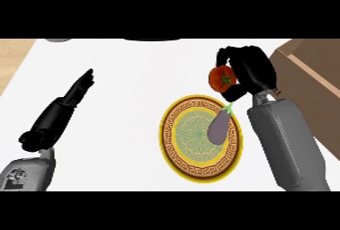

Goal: Pick the tomato from the plate and place it in the cardboard box

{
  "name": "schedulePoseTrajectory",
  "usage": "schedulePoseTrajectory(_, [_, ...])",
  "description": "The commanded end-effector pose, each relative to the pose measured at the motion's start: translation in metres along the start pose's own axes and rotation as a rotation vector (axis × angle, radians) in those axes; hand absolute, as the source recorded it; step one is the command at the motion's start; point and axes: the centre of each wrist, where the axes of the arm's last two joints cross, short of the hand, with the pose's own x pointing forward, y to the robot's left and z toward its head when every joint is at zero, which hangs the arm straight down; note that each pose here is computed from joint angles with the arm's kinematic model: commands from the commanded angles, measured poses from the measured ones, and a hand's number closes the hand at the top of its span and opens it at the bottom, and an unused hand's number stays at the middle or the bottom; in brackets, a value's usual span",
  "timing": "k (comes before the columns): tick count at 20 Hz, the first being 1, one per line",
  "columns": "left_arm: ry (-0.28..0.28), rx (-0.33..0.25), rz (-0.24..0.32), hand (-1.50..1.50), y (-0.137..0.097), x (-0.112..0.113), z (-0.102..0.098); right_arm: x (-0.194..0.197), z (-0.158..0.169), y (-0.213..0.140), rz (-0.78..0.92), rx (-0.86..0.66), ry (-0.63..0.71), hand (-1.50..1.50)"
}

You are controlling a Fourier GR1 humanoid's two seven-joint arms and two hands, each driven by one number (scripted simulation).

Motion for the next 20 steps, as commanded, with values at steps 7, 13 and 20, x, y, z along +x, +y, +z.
schedulePoseTrajectory(7, [0.000,0.000,-0.002,0.00,0.000,0.003,-0.005,-0.059,-0.003,-0.078,-0.152,-0.307,0.421,1.50])
schedulePoseTrajectory(13, [-0.014,-0.009,0.013,0.00,-0.015,0.005,-0.009,-0.120,-0.008,-0.118,-0.175,-0.361,0.553,1.50])
schedulePoseTrajectory(20, [-0.031,-0.018,0.000,0.00,0.009,0.019,-0.008,-0.196,0.018,-0.118,-0.030,-0.181,0.619,1.50])
